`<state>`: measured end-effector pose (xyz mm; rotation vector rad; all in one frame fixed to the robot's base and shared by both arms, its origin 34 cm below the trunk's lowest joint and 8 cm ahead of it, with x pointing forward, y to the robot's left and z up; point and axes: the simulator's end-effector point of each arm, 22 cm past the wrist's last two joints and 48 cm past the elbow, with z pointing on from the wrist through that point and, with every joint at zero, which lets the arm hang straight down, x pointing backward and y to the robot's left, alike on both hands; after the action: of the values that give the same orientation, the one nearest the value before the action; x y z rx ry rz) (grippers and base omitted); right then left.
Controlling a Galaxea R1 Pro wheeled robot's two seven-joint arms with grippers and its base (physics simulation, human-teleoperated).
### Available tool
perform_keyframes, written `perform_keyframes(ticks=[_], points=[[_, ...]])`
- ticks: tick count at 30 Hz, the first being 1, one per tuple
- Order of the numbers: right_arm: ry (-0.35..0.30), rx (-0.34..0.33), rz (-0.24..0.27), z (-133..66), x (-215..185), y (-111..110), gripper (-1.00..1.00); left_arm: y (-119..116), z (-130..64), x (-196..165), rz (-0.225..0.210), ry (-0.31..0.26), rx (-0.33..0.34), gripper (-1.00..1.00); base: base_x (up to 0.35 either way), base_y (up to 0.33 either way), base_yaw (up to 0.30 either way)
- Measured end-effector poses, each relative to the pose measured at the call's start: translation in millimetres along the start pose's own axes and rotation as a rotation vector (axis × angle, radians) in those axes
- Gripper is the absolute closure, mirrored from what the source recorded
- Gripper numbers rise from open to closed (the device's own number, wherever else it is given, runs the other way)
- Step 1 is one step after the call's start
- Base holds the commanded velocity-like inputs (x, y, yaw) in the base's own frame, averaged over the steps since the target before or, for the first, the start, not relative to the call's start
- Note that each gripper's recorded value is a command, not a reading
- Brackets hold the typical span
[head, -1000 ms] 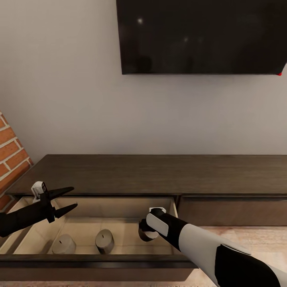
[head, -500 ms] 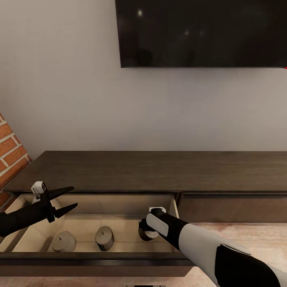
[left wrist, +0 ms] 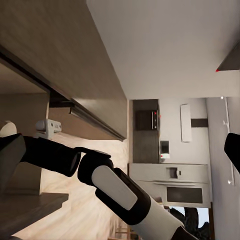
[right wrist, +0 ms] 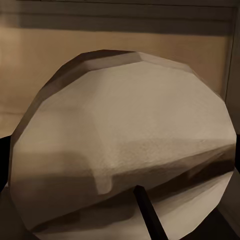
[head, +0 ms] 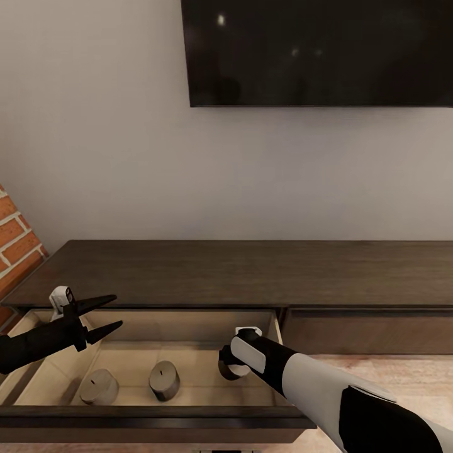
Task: Place each of the two pumpkins and all three candles from the living room inside a cabinet in the living room (use any cabinet), then make sure every cabinet is closed, and position the cauldron so it is next to a table in the living room.
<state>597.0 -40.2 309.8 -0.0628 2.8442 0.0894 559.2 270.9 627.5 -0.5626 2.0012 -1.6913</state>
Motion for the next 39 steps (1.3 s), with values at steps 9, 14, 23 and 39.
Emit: perform_keyframes(ticks=[9, 14, 23, 39], points=[[0.021, -0.001, 0.002, 9.4, 7.4, -0.4, 1.00, 10.3, 2.8, -1.2, -0.016, 0.003, -0.013, -1.00, 0.000, 0.000, 0.000], [0.042, -0.001, 0.003, 18.6, 14.7, -0.8, 1.00, 20.5, 5.6, -2.1, -0.032, 0.007, -0.024, -1.00, 0.000, 0.000, 0.000], [0.044, -0.003, 0.004, 20.4, 15.7, -0.6, -1.00, 22.3, 6.1, -2.2, -0.036, 0.007, -0.026, -1.00, 0.000, 0.000, 0.000], [0.044, -0.004, 0.003, 20.2, 15.7, 0.0, -1.00, 21.7, 6.0, -2.3, -0.038, 0.007, -0.023, -1.00, 0.000, 0.000, 0.000]])
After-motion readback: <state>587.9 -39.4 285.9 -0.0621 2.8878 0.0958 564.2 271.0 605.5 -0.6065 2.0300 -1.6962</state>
